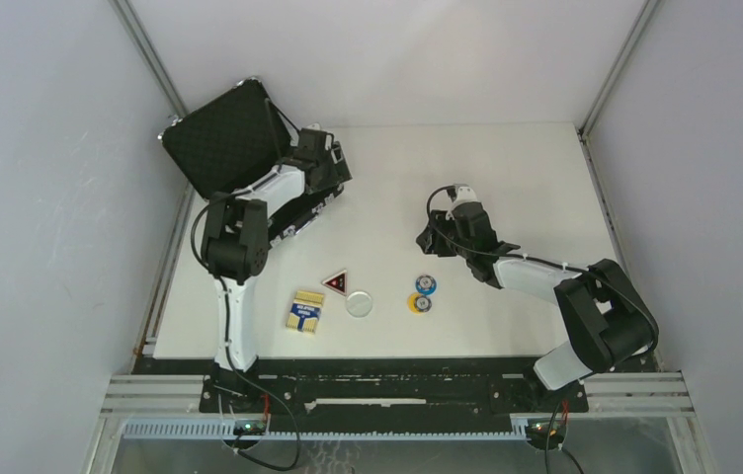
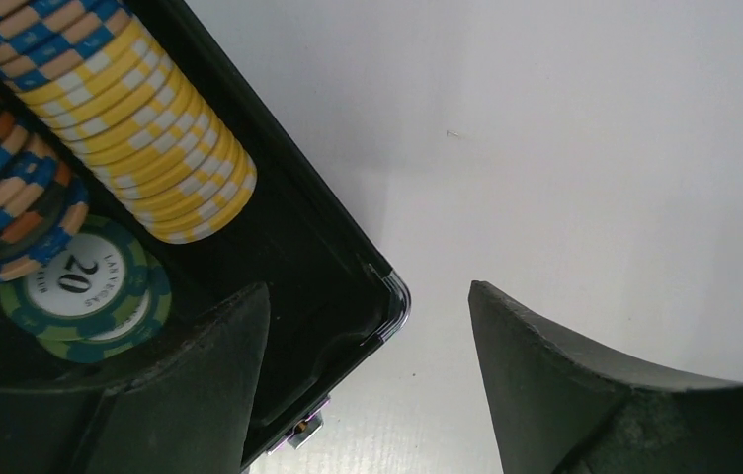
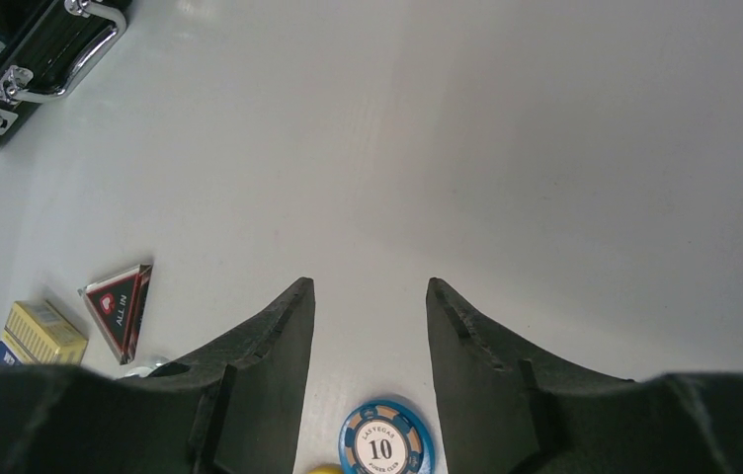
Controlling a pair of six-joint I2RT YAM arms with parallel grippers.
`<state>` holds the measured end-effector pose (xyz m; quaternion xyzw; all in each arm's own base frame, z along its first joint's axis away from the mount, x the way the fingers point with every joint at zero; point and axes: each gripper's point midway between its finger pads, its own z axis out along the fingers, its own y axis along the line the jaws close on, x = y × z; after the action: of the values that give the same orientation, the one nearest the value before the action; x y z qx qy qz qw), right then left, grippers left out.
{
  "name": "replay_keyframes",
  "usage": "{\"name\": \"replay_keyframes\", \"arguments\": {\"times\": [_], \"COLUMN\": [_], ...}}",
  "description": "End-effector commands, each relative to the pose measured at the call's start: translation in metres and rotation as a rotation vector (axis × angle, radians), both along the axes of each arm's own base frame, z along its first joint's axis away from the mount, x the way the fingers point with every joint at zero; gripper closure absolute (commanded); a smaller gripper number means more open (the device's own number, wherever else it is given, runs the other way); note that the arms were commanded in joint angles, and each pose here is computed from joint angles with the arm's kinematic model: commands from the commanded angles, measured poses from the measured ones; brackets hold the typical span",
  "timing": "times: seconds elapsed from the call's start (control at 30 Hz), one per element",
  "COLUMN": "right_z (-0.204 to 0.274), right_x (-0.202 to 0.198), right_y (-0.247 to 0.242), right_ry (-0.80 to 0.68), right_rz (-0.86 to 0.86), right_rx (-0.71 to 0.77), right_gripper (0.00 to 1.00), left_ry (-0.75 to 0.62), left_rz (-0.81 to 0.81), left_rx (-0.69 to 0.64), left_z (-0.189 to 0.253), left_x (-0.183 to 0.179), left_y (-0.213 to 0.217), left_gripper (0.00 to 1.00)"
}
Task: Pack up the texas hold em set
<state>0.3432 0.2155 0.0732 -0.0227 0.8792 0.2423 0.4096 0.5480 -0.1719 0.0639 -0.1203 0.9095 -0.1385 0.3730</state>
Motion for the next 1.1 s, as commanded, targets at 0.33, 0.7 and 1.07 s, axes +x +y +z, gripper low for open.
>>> {"name": "replay_keyframes", "arguments": {"times": [0.33, 0.7, 1.07], "right_z": [0.007, 0.015, 0.049], "right_x": [-0.001, -0.02, -0.048], "right_y": [0.007, -0.003, -0.038], "right_ry": [-0.022, -0.044, -0.121], "right_rz": [-0.003, -0.03, -0.134], "right_rx": [0.022, 0.034, 0.095], "right_gripper": [0.47, 0.47, 0.51], "left_ry": [0.017, 0.103, 0.16], "left_rz": [-0.218, -0.431, -0.612], "left_rx": [-0.037, -0.172, -0.176], "left_z": [-0.005, -0.021, -0.032], "left_x": [-0.016, -0.074, -0.153], "left_y": [-0.084, -0.172, -0.241], "left_gripper": [0.33, 0.33, 0.32]}}
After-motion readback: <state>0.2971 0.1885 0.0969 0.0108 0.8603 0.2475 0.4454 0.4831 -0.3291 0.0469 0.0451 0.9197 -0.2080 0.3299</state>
